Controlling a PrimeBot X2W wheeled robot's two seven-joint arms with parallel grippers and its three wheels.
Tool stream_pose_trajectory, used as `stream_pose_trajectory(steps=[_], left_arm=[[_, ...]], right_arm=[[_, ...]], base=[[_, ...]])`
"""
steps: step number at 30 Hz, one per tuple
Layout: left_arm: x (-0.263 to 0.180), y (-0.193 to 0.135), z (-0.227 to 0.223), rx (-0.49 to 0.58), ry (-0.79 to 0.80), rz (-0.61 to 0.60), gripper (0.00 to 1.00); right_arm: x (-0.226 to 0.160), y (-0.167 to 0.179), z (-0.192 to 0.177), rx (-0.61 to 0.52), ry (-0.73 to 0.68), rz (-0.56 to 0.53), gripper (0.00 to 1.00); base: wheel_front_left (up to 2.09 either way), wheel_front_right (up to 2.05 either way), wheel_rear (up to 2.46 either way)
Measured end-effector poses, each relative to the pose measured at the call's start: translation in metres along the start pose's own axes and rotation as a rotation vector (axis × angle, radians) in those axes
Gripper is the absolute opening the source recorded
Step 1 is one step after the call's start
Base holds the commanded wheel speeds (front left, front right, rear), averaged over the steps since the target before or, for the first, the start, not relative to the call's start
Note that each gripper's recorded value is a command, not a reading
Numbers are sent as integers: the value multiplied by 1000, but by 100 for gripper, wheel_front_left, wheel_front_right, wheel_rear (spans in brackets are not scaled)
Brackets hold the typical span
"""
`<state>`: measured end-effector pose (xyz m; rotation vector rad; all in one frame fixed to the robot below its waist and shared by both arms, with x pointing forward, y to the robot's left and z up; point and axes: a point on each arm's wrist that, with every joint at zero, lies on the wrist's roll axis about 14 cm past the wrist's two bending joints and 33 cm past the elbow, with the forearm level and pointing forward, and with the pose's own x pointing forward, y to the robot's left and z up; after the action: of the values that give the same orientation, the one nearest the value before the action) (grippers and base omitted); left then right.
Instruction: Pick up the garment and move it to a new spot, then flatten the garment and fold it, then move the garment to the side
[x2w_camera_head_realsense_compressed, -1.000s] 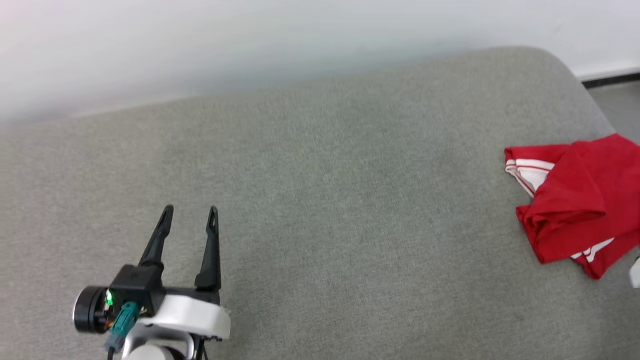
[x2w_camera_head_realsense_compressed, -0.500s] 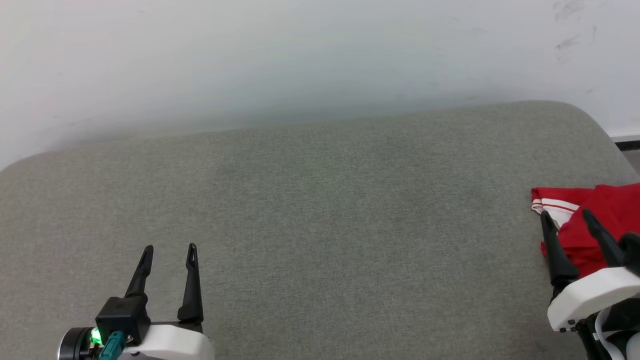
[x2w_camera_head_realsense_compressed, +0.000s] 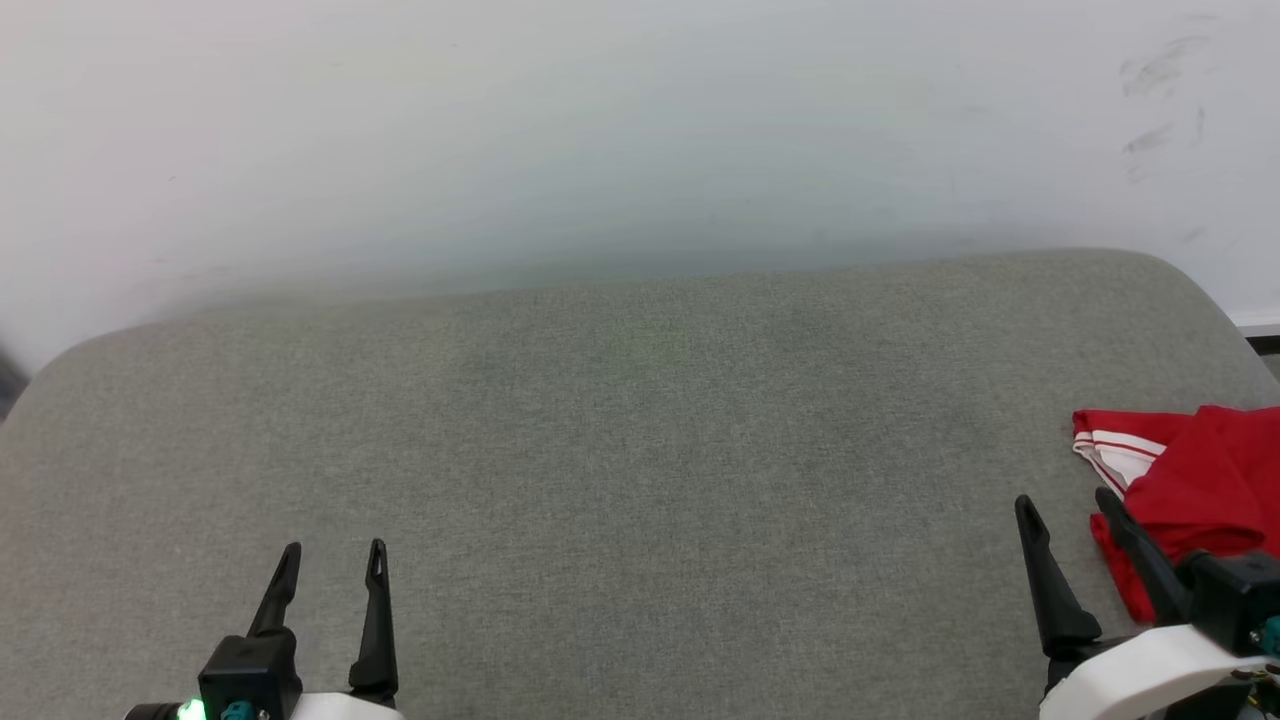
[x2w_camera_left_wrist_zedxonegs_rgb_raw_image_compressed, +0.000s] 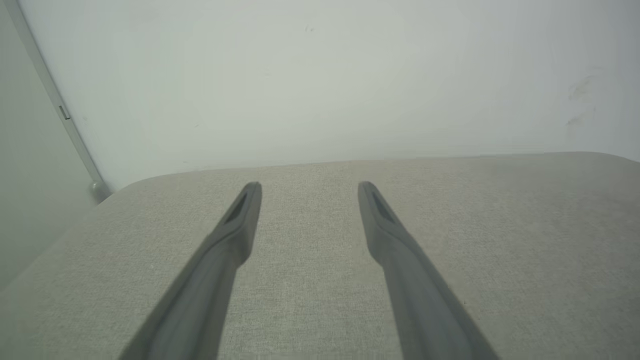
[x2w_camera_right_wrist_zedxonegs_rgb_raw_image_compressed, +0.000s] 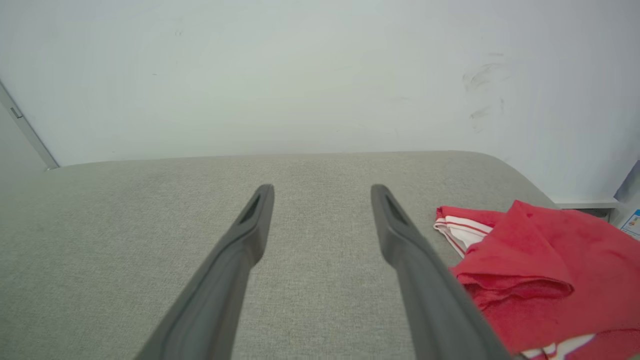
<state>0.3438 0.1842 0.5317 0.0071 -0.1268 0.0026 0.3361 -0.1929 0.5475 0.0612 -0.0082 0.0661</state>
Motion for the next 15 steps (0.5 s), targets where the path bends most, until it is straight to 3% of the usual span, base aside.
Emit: stream_pose_trajectory(steps=[15], left_arm=[[-5, 5, -6, 6, 23, -4, 100]], right_arm=[[-4, 9, 4, 13, -20, 13, 100]], base=[[0, 0, 0]])
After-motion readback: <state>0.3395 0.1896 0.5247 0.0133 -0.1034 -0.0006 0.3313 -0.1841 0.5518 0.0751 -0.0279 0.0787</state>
